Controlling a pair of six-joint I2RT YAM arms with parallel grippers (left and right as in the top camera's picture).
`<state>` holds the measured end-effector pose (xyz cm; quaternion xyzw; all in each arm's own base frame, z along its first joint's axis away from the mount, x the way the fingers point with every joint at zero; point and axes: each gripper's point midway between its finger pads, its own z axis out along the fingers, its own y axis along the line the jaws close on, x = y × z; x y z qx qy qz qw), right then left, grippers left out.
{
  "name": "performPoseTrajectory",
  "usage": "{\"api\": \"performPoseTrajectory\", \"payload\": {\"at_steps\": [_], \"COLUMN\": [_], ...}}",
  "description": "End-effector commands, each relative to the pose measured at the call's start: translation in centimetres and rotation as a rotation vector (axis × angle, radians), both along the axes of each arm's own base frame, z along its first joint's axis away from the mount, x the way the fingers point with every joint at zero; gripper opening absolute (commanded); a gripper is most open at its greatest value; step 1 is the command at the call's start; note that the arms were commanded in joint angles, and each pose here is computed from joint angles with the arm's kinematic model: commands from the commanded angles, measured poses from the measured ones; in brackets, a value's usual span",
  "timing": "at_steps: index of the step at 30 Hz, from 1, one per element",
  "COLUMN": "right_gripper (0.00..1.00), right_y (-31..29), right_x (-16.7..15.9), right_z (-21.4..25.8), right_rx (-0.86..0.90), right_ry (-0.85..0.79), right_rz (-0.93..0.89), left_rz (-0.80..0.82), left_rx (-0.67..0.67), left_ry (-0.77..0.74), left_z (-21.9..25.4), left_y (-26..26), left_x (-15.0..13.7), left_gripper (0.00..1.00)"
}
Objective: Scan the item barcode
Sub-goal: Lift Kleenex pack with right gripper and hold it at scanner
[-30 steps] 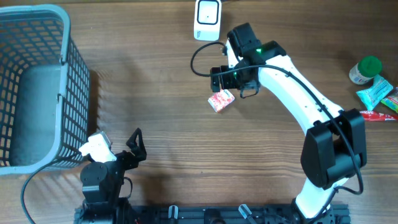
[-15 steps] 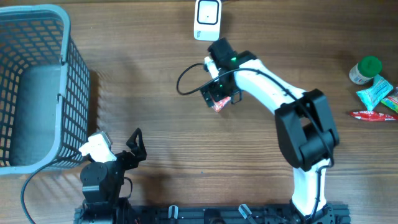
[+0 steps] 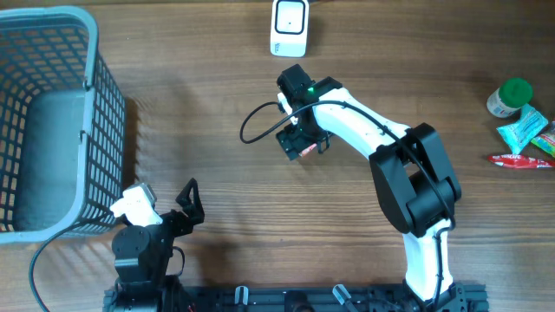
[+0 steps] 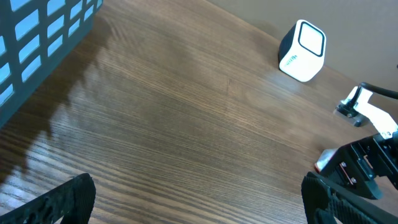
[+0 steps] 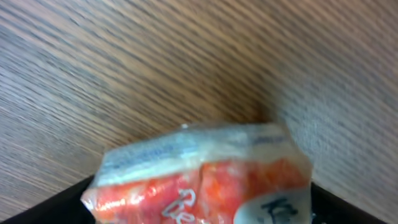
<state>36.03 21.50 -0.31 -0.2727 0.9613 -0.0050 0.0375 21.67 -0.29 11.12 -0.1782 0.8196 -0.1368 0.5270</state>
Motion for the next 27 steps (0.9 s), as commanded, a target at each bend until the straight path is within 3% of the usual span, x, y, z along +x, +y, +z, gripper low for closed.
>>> {"api": "performPoseTrajectory", "payload": {"at_steps": [1, 6, 14, 18, 22, 27], "right_gripper": [0.87, 0.75, 0.72, 0.72, 0.64, 0.64], "right_y": [-1.6, -0.8, 0.0, 0.8, 3.2, 3.1], "right_x": [-0.2, 0.9, 1.8, -0.1, -3.0, -5.9], "right_z": [-1.9, -0.5, 2.5, 3.7, 4.3, 5.0], "right_rx": [-0.089, -0.056, -0.021, 0.016, 0.136, 0.131], "right_ry": [0.020, -0.008, -0.012, 0.099, 0.278, 0.417], "right_rz": [-0.039, -0.111, -0.278, -0.361, -0.372, -0.390], "left_rz": [0.012, 0.012, 0.012, 0.012, 0.012, 0.012], "left_rx": [0.012, 0.012, 0.012, 0.012, 0.012, 0.012], "left_ry": [0.001, 0.001, 0.001, 0.001, 0.001, 0.001], "left_z": [-0.2, -0.2, -0.2, -0.2, -0.2, -0.2], "left_y": [0.3, 0.3, 0.3, 0.3, 0.3, 0.3], "left_x": [0.0, 0.0, 0.0, 0.0, 0.0, 0.0], "left_gripper": [1.00, 1.00, 1.00, 1.00, 1.00, 1.00]}}
